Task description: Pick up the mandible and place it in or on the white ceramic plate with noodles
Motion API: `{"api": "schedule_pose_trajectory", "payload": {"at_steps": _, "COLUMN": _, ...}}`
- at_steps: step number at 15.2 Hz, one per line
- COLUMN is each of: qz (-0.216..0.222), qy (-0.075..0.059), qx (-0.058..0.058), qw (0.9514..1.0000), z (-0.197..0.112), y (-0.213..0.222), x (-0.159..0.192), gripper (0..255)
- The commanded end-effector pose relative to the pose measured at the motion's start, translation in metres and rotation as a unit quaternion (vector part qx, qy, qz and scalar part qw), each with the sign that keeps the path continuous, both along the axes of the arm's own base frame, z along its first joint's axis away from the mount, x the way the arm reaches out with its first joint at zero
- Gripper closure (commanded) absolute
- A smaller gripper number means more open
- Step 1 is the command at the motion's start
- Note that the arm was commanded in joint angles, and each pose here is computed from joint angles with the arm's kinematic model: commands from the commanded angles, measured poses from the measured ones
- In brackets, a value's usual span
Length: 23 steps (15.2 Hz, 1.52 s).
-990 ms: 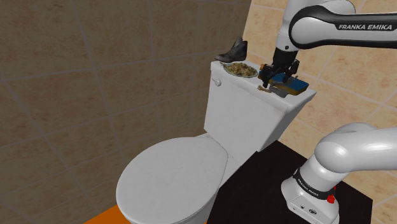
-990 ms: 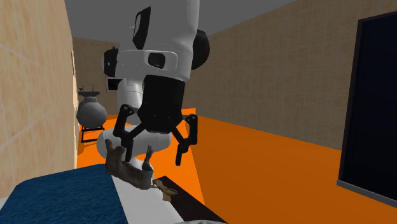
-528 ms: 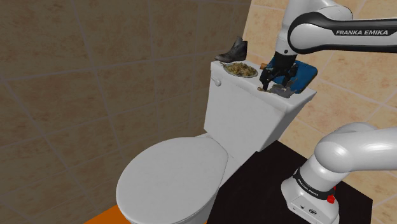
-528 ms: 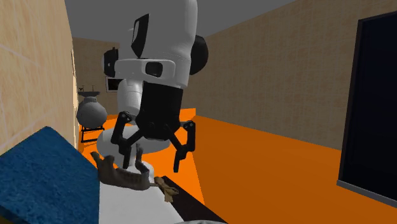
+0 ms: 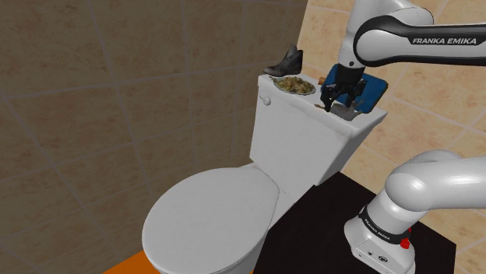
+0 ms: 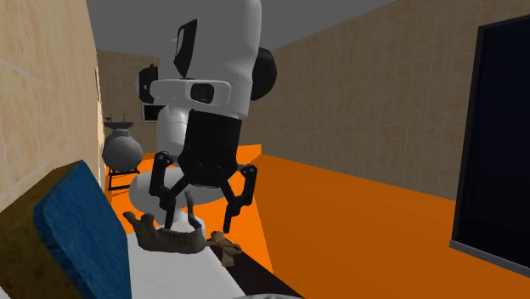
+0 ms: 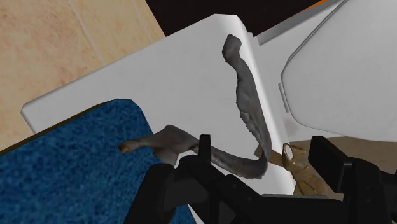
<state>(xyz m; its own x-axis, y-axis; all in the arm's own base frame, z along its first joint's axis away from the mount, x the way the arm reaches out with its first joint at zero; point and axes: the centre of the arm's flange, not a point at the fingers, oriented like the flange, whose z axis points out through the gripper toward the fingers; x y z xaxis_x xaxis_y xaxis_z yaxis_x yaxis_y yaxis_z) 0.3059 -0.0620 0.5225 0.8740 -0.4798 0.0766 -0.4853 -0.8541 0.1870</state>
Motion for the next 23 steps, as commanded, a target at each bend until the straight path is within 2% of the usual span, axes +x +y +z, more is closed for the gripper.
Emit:
{"api": "schedule_pose_trajectory", "payload": {"at_steps": 1, "qz": 0.000, "qy": 0.009, "qx": 0.007, "qw": 0.9999, "z": -0.009, "y": 0.001, "x": 0.000, "gripper": 255}}
{"api": "schedule_pose_trajectory", "payload": {"at_steps": 4, "qz": -0.001, "qy": 0.009, "qx": 0.007, "qw": 0.9999, "z": -0.008, "y": 0.001, "x": 0.003, "gripper": 255}}
{"api": "schedule_pose_trajectory", "payload": {"at_steps": 23, "qz": -0.001, "qy": 0.009, "qx": 0.007, "qw": 0.9999, "z": 0.093, "y": 0.001, "x": 0.003, "gripper": 255}}
